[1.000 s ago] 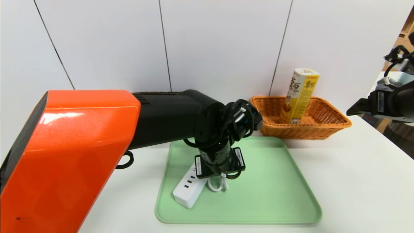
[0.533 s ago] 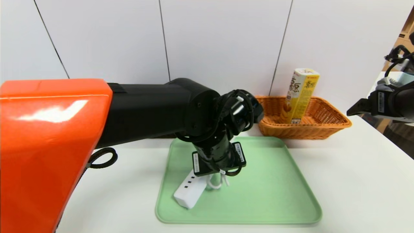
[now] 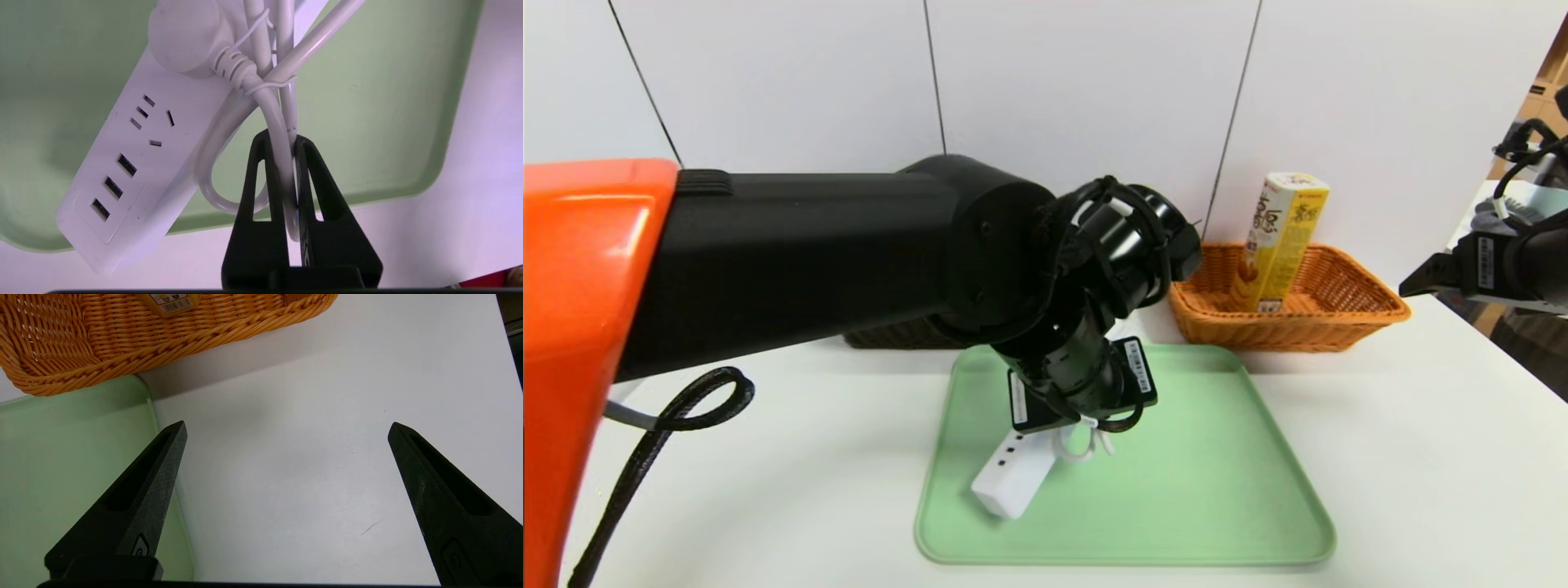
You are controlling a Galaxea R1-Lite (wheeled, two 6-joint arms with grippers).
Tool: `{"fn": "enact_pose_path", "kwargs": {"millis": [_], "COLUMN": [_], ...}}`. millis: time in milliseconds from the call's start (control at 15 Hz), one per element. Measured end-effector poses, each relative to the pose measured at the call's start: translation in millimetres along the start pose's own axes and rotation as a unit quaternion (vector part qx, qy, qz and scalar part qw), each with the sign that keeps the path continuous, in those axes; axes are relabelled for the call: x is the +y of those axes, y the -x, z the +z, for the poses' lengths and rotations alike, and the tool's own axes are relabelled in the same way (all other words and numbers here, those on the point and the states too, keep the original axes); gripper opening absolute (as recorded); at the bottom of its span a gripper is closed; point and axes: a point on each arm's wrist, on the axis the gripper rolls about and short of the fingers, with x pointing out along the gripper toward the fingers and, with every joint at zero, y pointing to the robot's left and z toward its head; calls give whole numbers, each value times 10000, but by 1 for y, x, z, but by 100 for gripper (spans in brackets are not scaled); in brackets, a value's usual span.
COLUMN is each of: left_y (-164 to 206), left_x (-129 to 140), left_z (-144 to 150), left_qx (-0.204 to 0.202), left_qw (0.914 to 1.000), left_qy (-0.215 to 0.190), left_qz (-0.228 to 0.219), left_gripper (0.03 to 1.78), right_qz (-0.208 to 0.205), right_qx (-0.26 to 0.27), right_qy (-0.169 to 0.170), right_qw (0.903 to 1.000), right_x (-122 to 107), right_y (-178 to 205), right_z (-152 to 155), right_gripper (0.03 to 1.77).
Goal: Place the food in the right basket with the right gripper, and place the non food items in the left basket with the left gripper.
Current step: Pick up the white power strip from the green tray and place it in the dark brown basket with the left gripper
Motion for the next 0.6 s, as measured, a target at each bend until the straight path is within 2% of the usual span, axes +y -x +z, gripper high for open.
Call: {"fn": "enact_pose_path", "kwargs": {"millis": [267, 400, 600], "left_y": [40, 60, 90], "left_x": [-4, -3, 0], "left_z": [9, 15, 19], "left_qx": [-483, -839, -1129], "left_qw": [9970, 9926, 9862], "left_qy": [102, 229, 315], "left_qz": [-602, -845, -1168], "left_gripper": [15, 15, 15], "right_qz": [5, -4, -5], "right_qx": [72, 112, 158], "right_qy": [37, 49, 70], "right_qw": [10000, 9999, 9998], "right_x": [0, 0, 0], "right_y": [0, 0, -1], "right_z": [-6, -8, -12], "right_gripper": [170, 170, 170]}}
